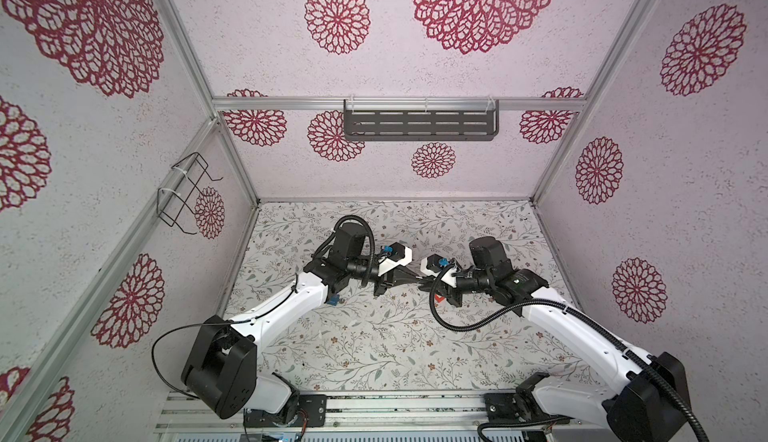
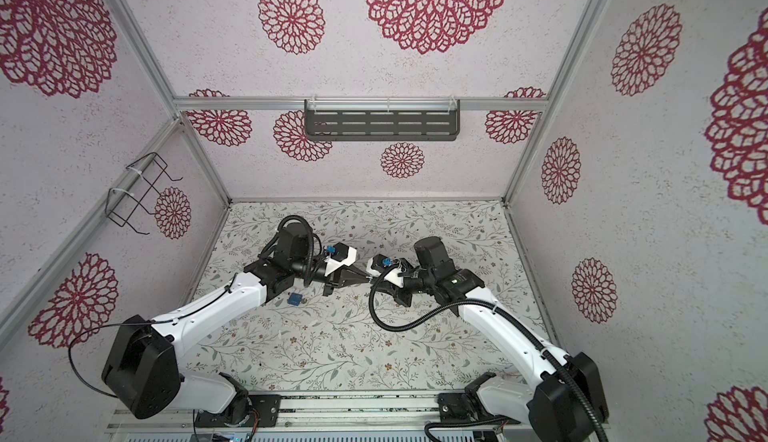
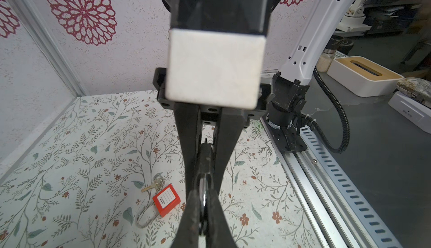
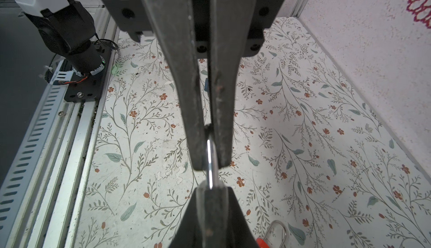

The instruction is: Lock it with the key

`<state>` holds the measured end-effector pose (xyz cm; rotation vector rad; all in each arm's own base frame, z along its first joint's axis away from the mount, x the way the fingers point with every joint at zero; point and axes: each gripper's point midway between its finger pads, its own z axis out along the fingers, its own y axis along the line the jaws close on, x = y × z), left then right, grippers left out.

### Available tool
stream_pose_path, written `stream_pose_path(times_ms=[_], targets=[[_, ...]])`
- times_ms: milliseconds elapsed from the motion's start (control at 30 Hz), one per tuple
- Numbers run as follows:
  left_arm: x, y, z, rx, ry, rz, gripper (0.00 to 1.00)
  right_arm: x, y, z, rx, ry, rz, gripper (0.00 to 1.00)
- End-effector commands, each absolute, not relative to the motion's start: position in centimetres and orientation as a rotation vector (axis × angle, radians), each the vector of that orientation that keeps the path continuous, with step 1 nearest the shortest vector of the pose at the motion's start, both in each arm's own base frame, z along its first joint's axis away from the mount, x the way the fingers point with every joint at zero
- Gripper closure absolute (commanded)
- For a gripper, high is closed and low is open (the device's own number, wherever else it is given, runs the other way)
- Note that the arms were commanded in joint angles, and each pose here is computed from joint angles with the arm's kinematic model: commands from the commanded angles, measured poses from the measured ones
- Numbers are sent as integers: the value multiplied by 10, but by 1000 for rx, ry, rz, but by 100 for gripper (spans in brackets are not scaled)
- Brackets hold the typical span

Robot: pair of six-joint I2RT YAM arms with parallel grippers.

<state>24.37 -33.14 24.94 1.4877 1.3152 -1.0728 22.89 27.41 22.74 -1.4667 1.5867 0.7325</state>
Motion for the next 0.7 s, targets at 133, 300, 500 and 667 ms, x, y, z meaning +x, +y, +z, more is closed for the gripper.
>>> stream_pose_path(times_ms=[133,300,500,667], targets=[[211,-348,227,1599,1346,-1245,100,230,305,323,-1435,1155,731,100],[209,-353,225,1616,1344,-1250,100,233,306,326,-1429,1143,726,100],[218,-341,230,1603,1371,-1148,100,234,299,311,-1449,1211,698,100],[226,-325,242,1562,1373,-1093,100,233,290,292,-1454,1290,665,100]])
